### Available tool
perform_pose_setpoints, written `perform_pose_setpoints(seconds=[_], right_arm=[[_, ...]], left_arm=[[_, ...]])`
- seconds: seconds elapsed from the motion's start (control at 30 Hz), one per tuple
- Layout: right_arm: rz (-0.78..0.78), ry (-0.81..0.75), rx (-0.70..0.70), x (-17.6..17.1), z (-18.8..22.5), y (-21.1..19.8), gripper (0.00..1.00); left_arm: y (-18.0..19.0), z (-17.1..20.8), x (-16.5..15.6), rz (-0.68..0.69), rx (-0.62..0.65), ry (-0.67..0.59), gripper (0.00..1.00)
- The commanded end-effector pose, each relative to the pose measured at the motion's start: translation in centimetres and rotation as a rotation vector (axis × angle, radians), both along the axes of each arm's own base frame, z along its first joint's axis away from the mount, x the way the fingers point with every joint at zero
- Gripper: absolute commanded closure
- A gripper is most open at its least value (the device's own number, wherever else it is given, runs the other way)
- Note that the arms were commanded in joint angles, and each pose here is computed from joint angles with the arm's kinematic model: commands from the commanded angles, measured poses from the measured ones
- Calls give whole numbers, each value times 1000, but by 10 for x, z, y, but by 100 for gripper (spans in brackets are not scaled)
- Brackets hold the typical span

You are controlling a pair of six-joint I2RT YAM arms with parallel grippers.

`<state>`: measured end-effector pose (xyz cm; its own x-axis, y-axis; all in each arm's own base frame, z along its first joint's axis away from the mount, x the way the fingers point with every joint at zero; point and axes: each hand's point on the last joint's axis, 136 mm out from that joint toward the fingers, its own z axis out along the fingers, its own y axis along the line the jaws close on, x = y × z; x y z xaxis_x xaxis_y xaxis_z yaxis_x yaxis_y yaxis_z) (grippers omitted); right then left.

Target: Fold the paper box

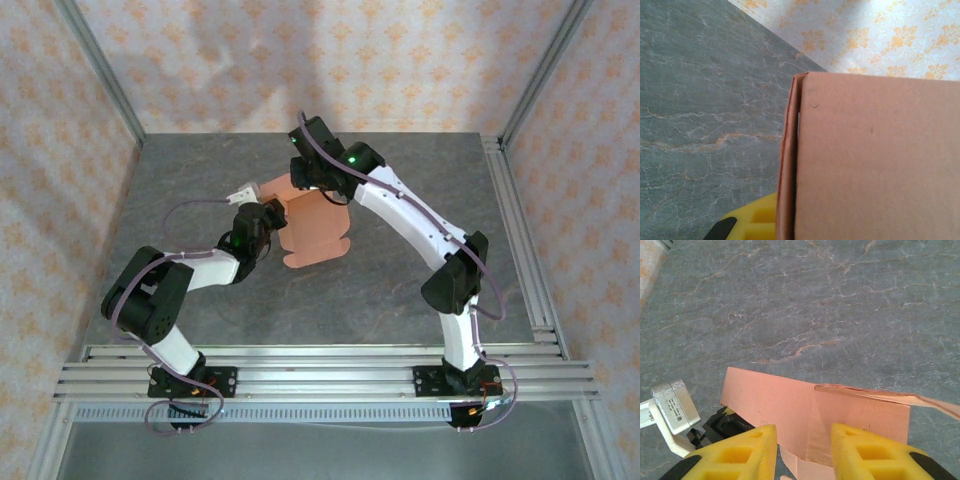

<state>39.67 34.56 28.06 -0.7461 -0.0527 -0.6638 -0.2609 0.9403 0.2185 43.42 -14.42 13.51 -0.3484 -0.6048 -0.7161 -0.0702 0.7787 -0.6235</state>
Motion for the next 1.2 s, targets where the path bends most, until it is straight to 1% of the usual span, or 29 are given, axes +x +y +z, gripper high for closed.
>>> perform_pose_setpoints(seconds=[0.0, 0.17, 0.2, 0.37, 0.43, 0.47, 0.5, 0.53, 0.6, 0.63, 0.67, 0.7, 0.73, 0.77, 0.8, 0.83, 0.87, 0.9, 0.93, 1.03, 1.17], right_arm=[[-2, 54, -9, 2, -16, 2, 67], [0, 67, -16, 4, -19, 3, 69], [0, 65, -17, 5, -18, 3, 74], [2, 51, -7, 5, -10, 3, 90], [3, 48, -4, 5, -8, 4, 95], [2, 47, -4, 6, -7, 3, 95], [0, 43, -4, 6, -6, 3, 94], [-5, 40, -8, 6, -6, 2, 87], [-9, 35, -13, 7, -4, 1, 68], [-8, 33, -16, 6, -4, 0, 67], [-7, 33, -17, 6, -4, 0, 71], [-3, 33, -16, 7, -4, 1, 82], [0, 35, -16, 6, -4, 1, 90], [5, 35, -11, 5, -3, 2, 91], [9, 34, -7, 3, 0, 2, 89], [11, 28, 0, 2, 4, 2, 80], [8, 20, 0, 1, 8, 0, 65], [8, 10, 2, 0, 12, -1, 56], [6, -2, 2, -2, 16, -5, 51], [-8, -51, 8, -7, 31, -16, 39], [-15, -157, 49, -15, 54, -34, 37]], left_arm=[[2, 26, -1, 31, -32, -77, 100], [2, 27, -1, 30, -28, -79, 100], [2, 27, -1, 29, -26, -78, 100], [2, 21, 0, 30, -16, -64, 100], [2, 20, 0, 30, -17, -63, 100], [1, 20, 1, 30, -18, -62, 100], [1, 20, 1, 30, -18, -62, 100], [1, 19, 1, 29, -17, -60, 100], [1, 19, 1, 31, -15, -60, 100], [2, 18, 1, 33, -12, -56, 100], [2, 18, 2, 34, -11, -56, 100], [2, 18, 2, 36, -10, -56, 100], [2, 17, 2, 35, -10, -54, 100], [2, 17, 2, 36, -9, -51, 100], [2, 15, 2, 37, -8, -45, 100], [2, 14, 2, 39, -10, -40, 100], [3, 12, 3, 40, -11, -29, 100], [3, 9, 3, 38, -15, -19, 100], [3, 7, 4, 40, -19, -10, 100], [4, 0, 5, 37, -25, 23, 100], [2, -4, 8, 15, -15, 56, 100]])
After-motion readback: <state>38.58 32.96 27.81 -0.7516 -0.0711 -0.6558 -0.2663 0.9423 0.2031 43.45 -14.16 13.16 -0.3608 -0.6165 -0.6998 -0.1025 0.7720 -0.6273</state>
